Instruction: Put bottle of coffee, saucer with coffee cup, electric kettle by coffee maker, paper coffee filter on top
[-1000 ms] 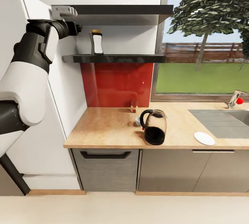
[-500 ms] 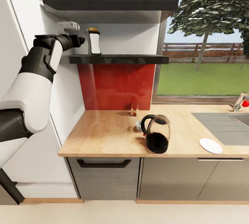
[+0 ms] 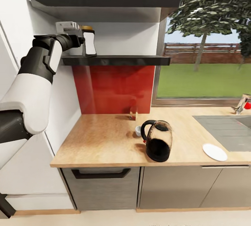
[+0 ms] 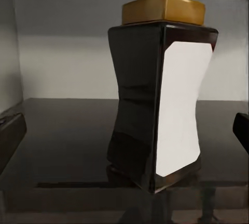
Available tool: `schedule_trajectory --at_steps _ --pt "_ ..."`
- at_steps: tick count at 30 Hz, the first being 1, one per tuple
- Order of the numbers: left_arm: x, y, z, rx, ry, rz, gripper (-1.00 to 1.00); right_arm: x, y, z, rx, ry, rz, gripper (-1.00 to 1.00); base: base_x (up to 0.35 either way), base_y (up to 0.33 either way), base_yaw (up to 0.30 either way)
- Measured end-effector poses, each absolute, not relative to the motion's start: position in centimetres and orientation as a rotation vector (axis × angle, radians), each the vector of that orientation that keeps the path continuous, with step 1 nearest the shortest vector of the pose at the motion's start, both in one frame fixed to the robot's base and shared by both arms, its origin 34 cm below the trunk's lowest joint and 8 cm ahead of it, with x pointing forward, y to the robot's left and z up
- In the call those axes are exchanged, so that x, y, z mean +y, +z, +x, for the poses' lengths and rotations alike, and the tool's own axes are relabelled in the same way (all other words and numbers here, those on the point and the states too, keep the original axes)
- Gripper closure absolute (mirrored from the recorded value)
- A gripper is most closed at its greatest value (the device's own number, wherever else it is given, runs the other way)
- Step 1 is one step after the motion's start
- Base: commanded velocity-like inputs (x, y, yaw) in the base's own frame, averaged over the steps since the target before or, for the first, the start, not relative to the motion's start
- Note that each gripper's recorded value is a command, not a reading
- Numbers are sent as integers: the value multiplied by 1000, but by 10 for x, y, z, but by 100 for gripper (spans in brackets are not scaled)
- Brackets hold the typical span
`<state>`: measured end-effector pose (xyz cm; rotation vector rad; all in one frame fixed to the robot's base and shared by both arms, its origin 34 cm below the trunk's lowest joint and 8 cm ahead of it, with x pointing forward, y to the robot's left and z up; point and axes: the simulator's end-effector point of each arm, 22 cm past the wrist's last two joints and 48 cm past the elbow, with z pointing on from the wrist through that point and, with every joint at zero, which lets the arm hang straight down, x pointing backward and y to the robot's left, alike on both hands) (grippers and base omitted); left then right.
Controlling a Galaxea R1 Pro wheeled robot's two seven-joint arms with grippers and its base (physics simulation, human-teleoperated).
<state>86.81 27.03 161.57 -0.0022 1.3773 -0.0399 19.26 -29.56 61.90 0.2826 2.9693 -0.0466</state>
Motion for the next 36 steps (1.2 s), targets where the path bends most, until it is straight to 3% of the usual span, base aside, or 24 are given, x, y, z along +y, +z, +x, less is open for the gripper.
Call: schedule_trajectory --at_steps 12,36 --pt "272 1614 869 1382 -43 -6 -100 -296 619 192 2970 -47 284 -100 152 0 -54" --pt "280 1593 875 1355 -28 -8 -100 -293 619 192 2971 -42 284 -100 51 0 0"
